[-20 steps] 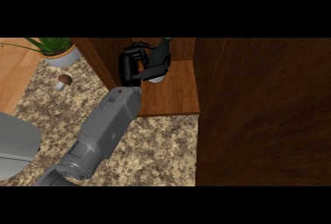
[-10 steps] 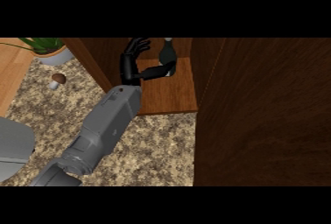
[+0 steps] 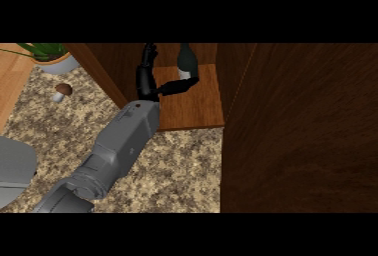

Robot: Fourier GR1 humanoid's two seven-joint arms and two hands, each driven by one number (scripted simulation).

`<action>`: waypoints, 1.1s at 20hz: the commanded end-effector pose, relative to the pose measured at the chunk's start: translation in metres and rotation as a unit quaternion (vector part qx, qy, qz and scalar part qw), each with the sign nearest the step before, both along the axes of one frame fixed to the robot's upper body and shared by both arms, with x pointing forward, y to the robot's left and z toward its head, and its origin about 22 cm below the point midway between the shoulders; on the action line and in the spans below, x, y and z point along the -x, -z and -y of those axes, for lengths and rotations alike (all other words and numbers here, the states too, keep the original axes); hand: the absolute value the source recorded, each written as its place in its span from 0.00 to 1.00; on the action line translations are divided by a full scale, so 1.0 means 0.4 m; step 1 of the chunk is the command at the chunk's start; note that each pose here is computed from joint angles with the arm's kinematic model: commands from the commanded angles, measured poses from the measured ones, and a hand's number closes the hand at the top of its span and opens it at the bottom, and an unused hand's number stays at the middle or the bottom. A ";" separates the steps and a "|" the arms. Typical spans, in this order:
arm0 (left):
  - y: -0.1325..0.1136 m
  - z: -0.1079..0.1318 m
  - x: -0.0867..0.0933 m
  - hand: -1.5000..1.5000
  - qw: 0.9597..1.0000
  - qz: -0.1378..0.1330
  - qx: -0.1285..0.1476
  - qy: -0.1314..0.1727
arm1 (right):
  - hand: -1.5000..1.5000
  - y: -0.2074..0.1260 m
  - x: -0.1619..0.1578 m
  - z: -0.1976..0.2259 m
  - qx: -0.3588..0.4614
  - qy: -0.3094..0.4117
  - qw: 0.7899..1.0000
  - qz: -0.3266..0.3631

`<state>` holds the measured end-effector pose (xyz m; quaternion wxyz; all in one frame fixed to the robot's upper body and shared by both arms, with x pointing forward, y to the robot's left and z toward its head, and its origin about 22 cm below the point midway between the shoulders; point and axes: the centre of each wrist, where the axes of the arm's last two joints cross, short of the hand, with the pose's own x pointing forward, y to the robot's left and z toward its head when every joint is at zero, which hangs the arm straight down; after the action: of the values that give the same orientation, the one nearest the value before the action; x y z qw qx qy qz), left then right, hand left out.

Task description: Pick up the wine, place it into the cabinet and close the cabinet

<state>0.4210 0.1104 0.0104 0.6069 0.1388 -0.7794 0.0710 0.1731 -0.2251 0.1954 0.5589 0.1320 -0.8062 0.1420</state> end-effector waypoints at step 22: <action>0.052 -0.044 0.021 0.00 0.997 0.025 0.046 0.062 | 0.00 -0.010 0.026 -0.018 -0.012 -0.021 1.000 0.020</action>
<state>0.4206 0.1112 0.0086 0.5770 0.0707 -0.8114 0.0609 0.1715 -0.2178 0.1940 0.5563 0.1470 -0.8050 0.1448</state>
